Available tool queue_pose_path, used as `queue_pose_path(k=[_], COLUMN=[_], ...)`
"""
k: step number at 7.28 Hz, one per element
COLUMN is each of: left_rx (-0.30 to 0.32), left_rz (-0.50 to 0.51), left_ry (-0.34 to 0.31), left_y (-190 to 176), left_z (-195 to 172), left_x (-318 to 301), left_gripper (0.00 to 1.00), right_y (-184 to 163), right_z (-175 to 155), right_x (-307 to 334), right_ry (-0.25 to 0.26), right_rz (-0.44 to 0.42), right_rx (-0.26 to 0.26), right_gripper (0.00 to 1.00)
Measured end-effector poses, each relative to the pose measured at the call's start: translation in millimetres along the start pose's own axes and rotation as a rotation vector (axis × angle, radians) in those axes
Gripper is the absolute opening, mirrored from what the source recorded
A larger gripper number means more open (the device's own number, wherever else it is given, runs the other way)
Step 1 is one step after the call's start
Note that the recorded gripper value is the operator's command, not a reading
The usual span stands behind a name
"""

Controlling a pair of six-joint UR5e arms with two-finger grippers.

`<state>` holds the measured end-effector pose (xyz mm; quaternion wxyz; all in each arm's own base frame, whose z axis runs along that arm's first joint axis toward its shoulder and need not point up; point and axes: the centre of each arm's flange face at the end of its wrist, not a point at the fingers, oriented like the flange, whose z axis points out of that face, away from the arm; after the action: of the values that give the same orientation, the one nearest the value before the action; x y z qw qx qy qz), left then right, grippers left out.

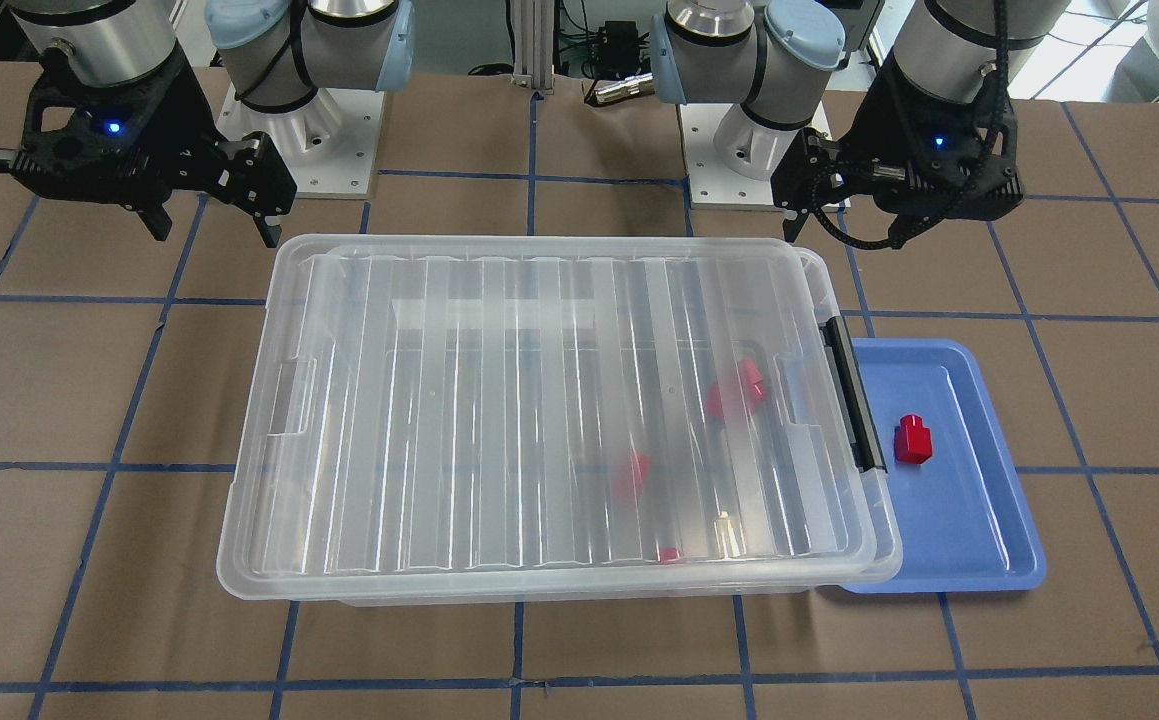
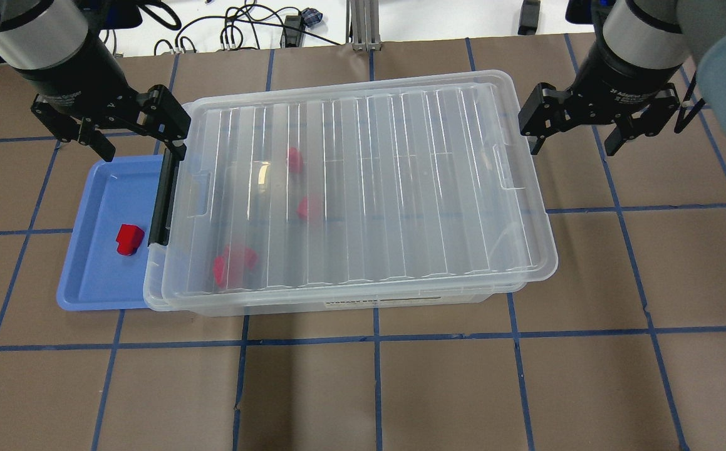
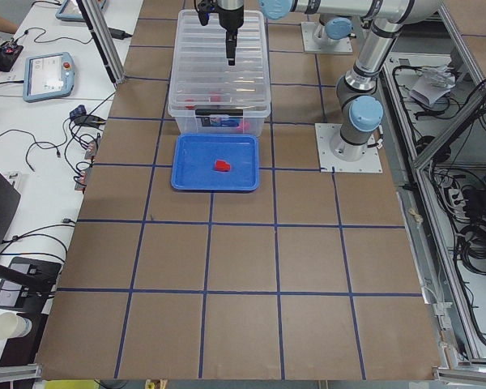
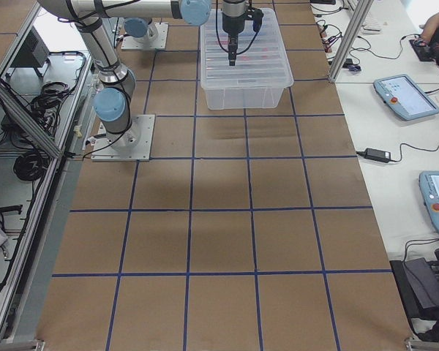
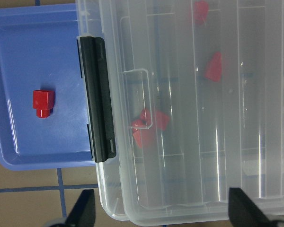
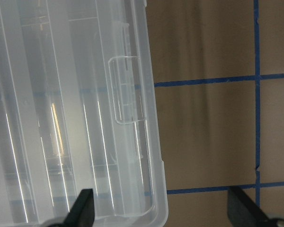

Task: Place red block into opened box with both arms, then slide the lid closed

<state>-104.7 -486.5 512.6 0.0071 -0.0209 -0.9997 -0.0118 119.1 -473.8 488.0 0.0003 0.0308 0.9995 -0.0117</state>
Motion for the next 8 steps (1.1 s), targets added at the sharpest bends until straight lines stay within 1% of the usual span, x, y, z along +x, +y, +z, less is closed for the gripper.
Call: queue_pose_path(k=[2,3,6,8], left_rx=[0.002,0.001,0.001,0.0], left_rz=[-0.001,-0.001,-0.001,-0.001], left_ry=[0.001,0.001,0.0,0.0], left_y=[0,0,0,0], left_z=[-1,-1,-1,0], left_x=[0,0,-1,0], left_gripper=[1.0,1.0,1.0,1.0], right_y=[-13,-21,-51,-65], right_z=[45,60,84,98], right_x=[0,-1,6,17], right_ry=[0.003,0.003,0.007,0.008], right_rz=[0.002,-0.001,0.014,0.034], right_rx=[-0.06,-0.055,0.006,0.009], right_gripper=[1.0,1.0,1.0,1.0])
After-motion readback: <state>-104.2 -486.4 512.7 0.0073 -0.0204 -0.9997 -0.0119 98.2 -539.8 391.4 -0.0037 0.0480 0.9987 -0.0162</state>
